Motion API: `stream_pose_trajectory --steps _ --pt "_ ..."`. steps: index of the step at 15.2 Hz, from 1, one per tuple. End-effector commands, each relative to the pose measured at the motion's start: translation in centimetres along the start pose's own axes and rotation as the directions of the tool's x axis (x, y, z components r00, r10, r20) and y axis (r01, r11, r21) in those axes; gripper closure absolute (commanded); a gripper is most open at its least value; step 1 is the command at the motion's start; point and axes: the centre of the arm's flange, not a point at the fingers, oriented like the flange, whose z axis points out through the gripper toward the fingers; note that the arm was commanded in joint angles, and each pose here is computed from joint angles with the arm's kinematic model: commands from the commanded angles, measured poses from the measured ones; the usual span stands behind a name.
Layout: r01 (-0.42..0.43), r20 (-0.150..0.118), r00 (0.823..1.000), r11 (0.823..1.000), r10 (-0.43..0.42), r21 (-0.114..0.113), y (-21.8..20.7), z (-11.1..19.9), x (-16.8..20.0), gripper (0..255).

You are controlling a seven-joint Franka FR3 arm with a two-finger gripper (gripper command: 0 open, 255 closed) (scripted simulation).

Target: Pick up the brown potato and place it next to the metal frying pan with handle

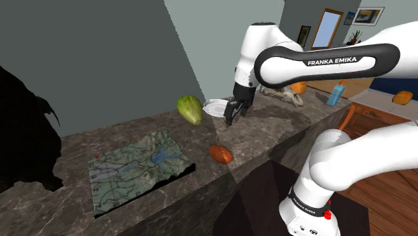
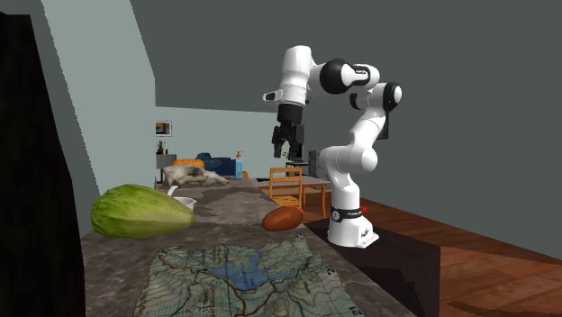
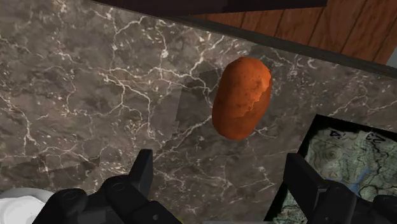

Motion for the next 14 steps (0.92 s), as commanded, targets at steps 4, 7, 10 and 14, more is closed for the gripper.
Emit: stream_pose_trajectory --steps 4,7,10,14 --pt "-0.088 0.006 0.996 0.996 0.088 -0.018 -3.2 6.0 -1.3 0" --pt "-0.138 0.009 0.99 0.99 0.139 -0.029 -5.1 9.5 -2.0 0" --pt "-0.166 0.01 0.986 0.986 0.166 -0.035 -6.1 11.9 -2.4 0" --pt "-0.166 0.01 0.986 0.986 0.166 -0.035 -6.0 14.0 -2.5 0"
